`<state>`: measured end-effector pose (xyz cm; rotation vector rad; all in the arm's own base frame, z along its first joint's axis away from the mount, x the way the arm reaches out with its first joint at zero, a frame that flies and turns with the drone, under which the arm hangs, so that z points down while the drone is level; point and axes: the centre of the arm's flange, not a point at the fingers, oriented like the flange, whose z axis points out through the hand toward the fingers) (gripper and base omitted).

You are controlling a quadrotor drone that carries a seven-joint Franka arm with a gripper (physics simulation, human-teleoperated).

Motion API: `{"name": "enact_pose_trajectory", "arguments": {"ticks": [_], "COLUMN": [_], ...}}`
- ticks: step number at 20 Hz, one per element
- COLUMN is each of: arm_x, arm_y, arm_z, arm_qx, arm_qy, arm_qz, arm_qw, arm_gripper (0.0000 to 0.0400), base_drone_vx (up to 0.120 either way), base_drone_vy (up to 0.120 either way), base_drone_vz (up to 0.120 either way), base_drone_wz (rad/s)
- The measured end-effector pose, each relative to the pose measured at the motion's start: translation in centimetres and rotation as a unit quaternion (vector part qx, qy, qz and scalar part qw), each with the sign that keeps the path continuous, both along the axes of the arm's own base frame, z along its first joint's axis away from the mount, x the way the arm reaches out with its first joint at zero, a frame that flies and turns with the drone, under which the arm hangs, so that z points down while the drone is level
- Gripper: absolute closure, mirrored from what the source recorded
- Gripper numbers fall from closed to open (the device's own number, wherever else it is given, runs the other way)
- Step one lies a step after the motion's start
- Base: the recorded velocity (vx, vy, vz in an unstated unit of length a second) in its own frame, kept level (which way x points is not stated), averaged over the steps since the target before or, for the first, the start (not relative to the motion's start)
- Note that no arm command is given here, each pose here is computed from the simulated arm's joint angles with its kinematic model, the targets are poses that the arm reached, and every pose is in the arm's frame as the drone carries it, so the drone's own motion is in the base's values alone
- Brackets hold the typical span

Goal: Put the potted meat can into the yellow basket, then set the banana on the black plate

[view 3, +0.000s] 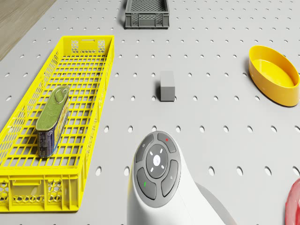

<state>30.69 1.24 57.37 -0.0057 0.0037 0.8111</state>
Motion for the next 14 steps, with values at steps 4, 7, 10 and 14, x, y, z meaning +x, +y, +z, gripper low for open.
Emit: {"name": "enact_pose_trajectory", "arguments": {"ticks": [4, 7, 10, 14], "arm_x": [-0.01, -0.01, -0.01, -0.01], "arm_y": [0.0, 0.0, 0.0, 0.0], "arm_z": [0.6, 0.1, -0.8, -1.4], "arm_qx": [0.001, 0.002, 0.003, 0.004], "arm_qy": [-0.0005, -0.0009, -0.0011, -0.0012], "arm_qz": [-0.003, -0.007, -0.009, -0.011], "arm_qw": [1.0, 1.0, 1.0, 1.0], "arm_gripper": [0.0105, 0.005, 0.0023, 0.0009], "base_drone_vx": [0.0, 0.0, 0.0, 0.0], "base_drone_vy": [0.0, 0.0, 0.0, 0.0], "base_drone_vz": [0.0, 0.0, 0.0, 0.0], "base_drone_wz": [0.0, 0.0, 0.0, 0.0]}}
